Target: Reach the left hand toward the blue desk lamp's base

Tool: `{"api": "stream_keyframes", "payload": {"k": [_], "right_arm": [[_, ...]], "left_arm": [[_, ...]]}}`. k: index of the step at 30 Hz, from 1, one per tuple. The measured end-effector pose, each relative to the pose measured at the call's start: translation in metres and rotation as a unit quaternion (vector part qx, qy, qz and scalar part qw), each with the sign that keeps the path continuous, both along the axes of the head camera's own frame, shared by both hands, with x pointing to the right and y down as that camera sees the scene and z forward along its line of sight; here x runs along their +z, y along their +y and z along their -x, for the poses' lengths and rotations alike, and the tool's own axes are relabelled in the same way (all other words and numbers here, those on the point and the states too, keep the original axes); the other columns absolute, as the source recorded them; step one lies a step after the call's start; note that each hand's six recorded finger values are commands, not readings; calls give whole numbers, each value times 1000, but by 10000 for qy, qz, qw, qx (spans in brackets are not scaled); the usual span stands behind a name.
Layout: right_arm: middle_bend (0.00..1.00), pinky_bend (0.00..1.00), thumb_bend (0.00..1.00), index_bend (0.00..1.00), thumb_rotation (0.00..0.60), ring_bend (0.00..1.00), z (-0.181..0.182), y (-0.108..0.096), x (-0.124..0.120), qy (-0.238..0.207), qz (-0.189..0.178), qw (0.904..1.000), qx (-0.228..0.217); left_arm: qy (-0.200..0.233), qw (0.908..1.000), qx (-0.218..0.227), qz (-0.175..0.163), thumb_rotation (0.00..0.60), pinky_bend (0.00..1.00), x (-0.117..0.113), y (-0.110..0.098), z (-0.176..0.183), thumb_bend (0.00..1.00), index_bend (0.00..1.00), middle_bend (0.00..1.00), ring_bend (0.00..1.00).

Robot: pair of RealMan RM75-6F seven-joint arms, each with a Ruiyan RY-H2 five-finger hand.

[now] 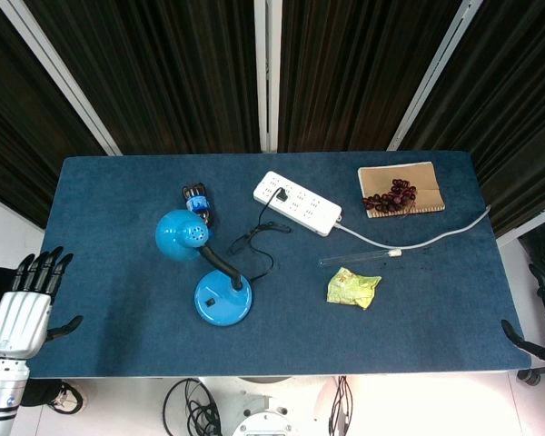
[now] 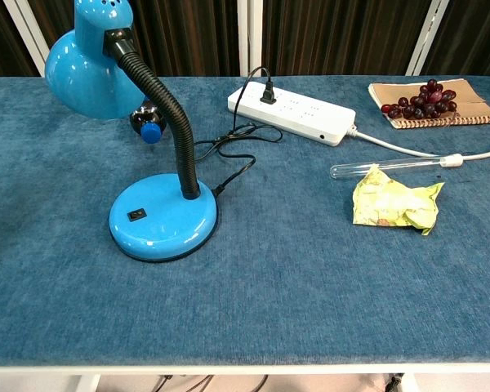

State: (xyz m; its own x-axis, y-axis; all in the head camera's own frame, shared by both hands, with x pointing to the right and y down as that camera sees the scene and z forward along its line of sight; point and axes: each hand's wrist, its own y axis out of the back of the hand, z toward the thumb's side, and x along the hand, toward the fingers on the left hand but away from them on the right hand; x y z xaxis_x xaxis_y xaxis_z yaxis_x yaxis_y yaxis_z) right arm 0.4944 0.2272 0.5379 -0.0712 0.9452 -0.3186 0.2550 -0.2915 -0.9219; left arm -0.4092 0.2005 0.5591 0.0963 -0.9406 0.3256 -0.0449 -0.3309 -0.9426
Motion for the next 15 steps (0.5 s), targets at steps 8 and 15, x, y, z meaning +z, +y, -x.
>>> {"api": "stream_keyframes", "payload": {"k": [8, 15], "right_arm": [[0, 0, 194, 0, 600, 0, -1, 1, 1, 8, 17, 10000, 9], [0, 0, 199, 0, 600, 0, -5, -1, -2, -21, -39, 10000, 66]], "left_arm": [[18, 10000, -56, -8, 600, 0, -1, -1, 2, 6, 53, 0, 0], [85, 10000, 23, 38, 600, 24, 1, 1, -2, 6, 53, 15, 1]]}}
